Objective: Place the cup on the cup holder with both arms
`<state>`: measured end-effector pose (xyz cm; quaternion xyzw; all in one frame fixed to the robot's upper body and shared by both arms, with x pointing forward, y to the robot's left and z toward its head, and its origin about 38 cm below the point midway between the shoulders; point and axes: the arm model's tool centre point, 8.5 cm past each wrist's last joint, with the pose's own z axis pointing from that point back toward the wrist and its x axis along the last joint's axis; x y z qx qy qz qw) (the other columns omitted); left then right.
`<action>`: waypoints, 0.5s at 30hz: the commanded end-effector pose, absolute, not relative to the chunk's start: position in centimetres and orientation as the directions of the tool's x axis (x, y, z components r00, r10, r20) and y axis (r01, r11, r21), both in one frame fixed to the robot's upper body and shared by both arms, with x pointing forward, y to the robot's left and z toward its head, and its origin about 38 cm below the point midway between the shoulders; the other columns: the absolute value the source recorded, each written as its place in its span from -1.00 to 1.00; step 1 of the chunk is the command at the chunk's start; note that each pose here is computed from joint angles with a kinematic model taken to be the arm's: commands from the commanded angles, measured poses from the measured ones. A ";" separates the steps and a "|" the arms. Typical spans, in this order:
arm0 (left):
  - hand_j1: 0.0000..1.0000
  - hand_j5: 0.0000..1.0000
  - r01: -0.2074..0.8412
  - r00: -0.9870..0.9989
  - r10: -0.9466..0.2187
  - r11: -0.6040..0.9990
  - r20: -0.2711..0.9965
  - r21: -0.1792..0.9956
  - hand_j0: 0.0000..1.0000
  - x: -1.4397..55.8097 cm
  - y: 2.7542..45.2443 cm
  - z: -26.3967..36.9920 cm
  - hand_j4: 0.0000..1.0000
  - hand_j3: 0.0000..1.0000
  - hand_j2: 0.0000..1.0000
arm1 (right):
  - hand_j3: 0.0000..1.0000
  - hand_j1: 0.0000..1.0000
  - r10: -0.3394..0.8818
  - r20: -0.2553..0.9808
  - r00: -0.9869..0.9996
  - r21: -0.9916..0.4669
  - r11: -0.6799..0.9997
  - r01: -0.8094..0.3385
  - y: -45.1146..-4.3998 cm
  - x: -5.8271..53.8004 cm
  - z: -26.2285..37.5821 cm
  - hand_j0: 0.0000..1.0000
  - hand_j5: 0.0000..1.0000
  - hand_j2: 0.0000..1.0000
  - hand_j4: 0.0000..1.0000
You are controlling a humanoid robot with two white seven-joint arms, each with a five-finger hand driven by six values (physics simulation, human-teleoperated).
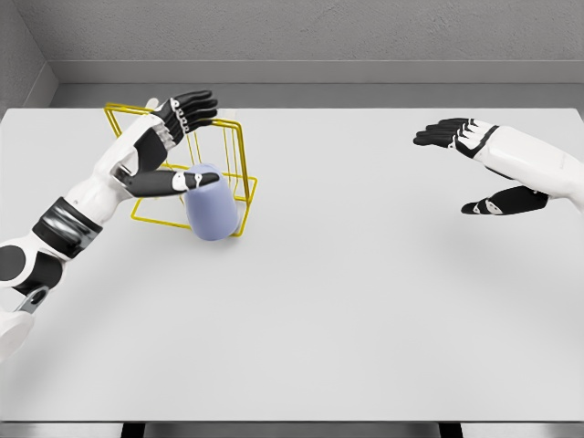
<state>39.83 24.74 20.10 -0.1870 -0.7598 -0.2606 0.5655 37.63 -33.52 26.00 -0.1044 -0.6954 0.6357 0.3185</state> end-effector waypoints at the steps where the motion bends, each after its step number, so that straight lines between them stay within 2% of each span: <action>1: 0.58 0.58 0.580 -0.291 -0.008 0.794 0.957 0.183 0.58 39.8 24.7 20.2 0.58 0.58 0.58 | 1.00 1.00 0.548 0.316 -0.774 -0.949 0.177 -0.262 -33.5 37.6 26.1 1.00 1.00 1.00 1.00; 8: 0.58 0.58 0.586 -0.308 0.001 0.788 0.951 0.189 0.58 39.5 24.5 20.8 0.58 0.58 0.58 | 1.00 1.00 0.548 0.316 -0.774 -0.949 0.177 -0.262 -33.5 37.6 26.1 1.00 1.00 1.00 1.00; 13: 0.70 0.70 0.585 -0.305 -0.003 0.788 0.952 0.190 0.70 39.5 24.5 20.7 0.70 0.70 0.70 | 1.00 1.00 0.548 0.316 -0.774 -0.949 0.177 -0.262 -33.5 37.6 26.1 1.00 1.00 1.00 1.00; 15: 0.81 0.81 0.585 -0.305 -0.003 0.788 0.952 0.190 0.81 39.5 24.5 20.7 0.81 0.81 0.81 | 1.00 1.00 0.548 0.316 -0.774 -0.949 0.177 -0.262 -33.5 37.6 26.1 1.00 1.00 1.00 1.00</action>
